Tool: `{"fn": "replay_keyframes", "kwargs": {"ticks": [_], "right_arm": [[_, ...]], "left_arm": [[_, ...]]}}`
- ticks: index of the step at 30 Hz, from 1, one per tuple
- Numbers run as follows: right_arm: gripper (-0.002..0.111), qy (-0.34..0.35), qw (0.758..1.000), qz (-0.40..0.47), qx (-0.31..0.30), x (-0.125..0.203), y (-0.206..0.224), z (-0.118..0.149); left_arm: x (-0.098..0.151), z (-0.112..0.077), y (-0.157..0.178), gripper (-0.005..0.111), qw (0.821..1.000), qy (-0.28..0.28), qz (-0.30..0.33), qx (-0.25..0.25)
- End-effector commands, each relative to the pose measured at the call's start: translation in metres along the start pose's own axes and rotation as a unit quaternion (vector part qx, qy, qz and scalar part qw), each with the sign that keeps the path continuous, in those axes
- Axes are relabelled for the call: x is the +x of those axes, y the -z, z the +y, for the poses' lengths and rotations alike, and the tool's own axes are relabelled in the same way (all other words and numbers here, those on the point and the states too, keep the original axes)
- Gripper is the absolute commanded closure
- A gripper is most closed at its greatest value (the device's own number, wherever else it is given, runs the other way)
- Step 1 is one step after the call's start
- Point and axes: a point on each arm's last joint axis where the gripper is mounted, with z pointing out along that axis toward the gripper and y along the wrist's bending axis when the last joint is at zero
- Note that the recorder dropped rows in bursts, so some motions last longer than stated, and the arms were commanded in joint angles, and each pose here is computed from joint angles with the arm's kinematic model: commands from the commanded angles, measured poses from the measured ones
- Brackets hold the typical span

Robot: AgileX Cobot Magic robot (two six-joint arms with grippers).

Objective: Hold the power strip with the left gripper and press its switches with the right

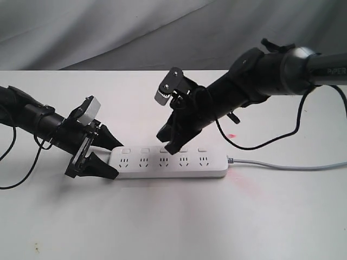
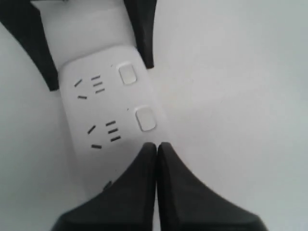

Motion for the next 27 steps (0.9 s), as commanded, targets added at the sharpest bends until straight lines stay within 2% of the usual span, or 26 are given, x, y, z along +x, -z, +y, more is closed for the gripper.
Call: {"fn": "replay_keyframes", "kwargs": {"ticks": [1,7,17,27], "right_arm": [[0.108,-0.007,1.0,0.006,-0.01,0.018,-0.01,0.004],[0.108,0.003,1.0,-0.021,0.012,0.014,-0.011,0.001],[0.108,-0.002,1.0,0.003,0.005,0.028,-0.033,0.001],[0.108,0.02,0.999,0.028,0.017,0.031,-0.034,0.001]], "left_arm": [[0.036,-0.003,-0.011,0.062,0.995,-0.004,0.103,0.019],[0.036,-0.003,-0.011,0.062,0.995,-0.004,0.103,0.019],[0.036,-0.003,-0.011,0.062,0.995,-0.004,0.103,0.019],[0.036,-0.003,-0.011,0.062,0.995,-0.004,0.102,0.021]]}}
